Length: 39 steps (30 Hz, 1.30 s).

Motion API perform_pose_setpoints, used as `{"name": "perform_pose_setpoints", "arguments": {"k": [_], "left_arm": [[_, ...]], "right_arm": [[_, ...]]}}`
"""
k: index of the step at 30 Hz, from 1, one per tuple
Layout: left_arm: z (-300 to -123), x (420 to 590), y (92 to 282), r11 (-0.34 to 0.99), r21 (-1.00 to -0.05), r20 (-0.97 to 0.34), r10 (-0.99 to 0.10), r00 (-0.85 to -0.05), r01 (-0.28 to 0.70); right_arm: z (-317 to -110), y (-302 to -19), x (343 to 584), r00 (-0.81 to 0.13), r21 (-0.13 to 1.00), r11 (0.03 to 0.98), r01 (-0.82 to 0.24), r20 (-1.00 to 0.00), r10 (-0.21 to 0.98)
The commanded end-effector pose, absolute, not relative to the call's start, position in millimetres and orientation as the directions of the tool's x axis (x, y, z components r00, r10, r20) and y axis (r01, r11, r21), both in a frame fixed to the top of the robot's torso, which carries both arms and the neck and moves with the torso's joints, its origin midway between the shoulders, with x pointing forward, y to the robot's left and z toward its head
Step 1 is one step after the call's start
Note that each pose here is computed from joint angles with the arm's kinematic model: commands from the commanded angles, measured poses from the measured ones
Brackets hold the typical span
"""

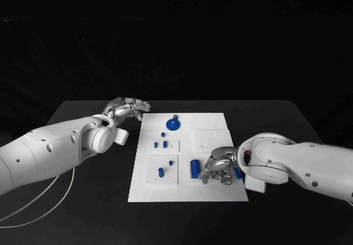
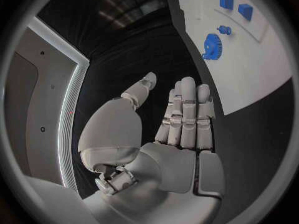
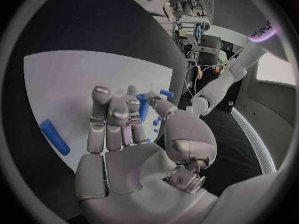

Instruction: Assemble the parts on the task board

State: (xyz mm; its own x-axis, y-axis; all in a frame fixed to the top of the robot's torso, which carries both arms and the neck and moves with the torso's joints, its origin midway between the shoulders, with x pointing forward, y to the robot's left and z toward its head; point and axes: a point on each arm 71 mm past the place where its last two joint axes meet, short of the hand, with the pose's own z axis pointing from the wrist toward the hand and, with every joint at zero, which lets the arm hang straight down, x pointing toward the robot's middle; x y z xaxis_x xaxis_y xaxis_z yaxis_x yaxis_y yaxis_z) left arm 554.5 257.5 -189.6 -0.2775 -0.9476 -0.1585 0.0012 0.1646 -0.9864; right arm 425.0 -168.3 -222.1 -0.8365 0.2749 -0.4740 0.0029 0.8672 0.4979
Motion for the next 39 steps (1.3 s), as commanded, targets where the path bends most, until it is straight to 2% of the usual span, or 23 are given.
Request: {"name": "perform_pose_setpoints", "arguments": {"k": [1, 18, 26, 33, 39], "left_arm": [[-188.2, 554.4, 255.4, 0.161, -0.987, -0.156, -0.944, -0.29, 0.007], [-188.2, 554.5, 255.5, 0.161, -0.987, -0.156, -0.944, -0.29, 0.007], [-188.3, 554.7, 256.0, 0.162, -0.987, -0.157, -0.944, -0.289, 0.007], [-188.4, 555.3, 255.7, 0.162, -0.987, -0.157, -0.944, -0.289, 0.007], [-188.4, 555.5, 253.8, 0.161, -0.987, -0.156, -0.944, -0.292, 0.008]], "right_arm": [[-223, -167, 426, -0.832, 0.489, 0.872, 0.0, -0.484, 0.271], [-223, -167, 426, -0.837, 0.49, 0.872, -0.007, -0.479, 0.263], [-220, -173, 420, -0.843, 0.531, 0.847, -0.01, -0.461, 0.278], [-204, -179, 427, -0.821, 0.567, 0.823, -0.022, -0.48, 0.309], [-185, -203, 451, -0.769, 0.561, 0.828, 0.005, -0.527, 0.362]]}}
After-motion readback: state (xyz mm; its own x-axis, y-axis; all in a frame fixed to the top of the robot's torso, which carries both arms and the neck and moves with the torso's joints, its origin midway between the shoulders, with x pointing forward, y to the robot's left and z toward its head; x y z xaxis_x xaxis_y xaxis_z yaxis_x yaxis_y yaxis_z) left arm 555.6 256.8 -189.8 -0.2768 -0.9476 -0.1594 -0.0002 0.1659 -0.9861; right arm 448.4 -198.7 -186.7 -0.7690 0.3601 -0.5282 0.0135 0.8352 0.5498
